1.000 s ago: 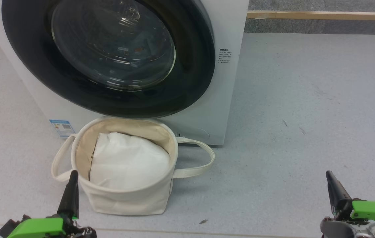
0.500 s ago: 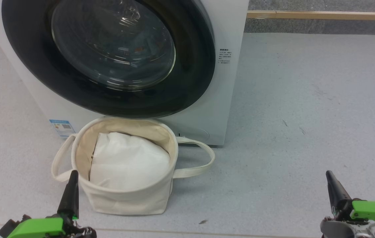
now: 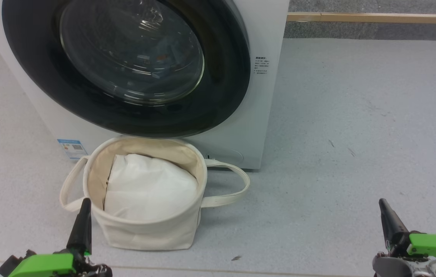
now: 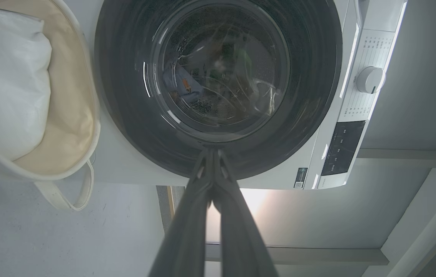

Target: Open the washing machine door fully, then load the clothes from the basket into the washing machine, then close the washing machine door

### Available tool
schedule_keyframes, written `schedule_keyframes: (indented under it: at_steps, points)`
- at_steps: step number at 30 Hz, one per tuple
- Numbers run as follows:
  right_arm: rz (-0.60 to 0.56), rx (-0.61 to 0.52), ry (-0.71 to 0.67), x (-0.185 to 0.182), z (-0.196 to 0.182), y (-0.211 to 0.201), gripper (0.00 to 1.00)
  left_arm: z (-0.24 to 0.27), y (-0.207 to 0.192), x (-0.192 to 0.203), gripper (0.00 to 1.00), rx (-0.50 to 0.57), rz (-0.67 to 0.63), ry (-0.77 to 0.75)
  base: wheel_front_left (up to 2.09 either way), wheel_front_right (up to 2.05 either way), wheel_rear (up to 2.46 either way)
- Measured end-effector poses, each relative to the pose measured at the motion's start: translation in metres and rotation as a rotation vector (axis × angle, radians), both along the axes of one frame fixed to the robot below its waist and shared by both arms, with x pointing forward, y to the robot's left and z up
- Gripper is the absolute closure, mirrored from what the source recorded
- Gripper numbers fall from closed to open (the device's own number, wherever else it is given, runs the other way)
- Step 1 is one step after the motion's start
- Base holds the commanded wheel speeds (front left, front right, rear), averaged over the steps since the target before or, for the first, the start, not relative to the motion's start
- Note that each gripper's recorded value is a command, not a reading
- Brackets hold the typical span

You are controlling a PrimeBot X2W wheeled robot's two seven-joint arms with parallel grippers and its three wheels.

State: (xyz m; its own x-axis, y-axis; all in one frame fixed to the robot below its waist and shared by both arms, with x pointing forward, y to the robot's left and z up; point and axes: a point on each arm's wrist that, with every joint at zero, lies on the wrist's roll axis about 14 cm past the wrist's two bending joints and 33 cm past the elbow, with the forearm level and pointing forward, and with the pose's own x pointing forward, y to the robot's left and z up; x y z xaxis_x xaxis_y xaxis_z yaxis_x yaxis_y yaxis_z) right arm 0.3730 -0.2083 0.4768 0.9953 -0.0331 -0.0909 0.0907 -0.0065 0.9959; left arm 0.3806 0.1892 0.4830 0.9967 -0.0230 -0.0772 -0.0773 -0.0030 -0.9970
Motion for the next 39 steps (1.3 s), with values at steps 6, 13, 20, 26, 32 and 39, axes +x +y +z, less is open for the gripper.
schedule_keyframes:
  at_steps: [6,13,20,26,32,39]
  points:
    - [0.0,0.0,0.0,0.0,0.0,0.0,1.0,0.0,0.0,0.0,1.0,0.0,0.0,0.0,0.0,0.0,0.0]
    - [0.0,0.0,0.0,0.0,0.0,0.0,1.0,0.0,-0.0001,0.0,1.0,0.0,0.0,0.0,0.0,0.0,0.0]
    - [0.0,0.0,0.0,0.0,0.0,0.0,1.0,0.0,-0.0001,0.0,1.0,0.0,0.0,0.0,0.0,0.0,0.0]
    - [0.0,0.0,0.0,0.0,0.0,0.0,1.0,0.0,-0.0001,0.0,1.0,0.0,0.0,0.0,0.0,0.0,0.0]
    - [0.0,0.0,0.0,0.0,0.0,0.0,1.0,0.0,-0.0001,0.0,1.0,0.0,0.0,0.0,0.0,0.0,0.0]
    - [0.0,0.0,0.0,0.0,0.0,0.0,1.0,0.0,-0.0001,0.0,1.0,0.0,0.0,0.0,0.0,0.0,0.0]
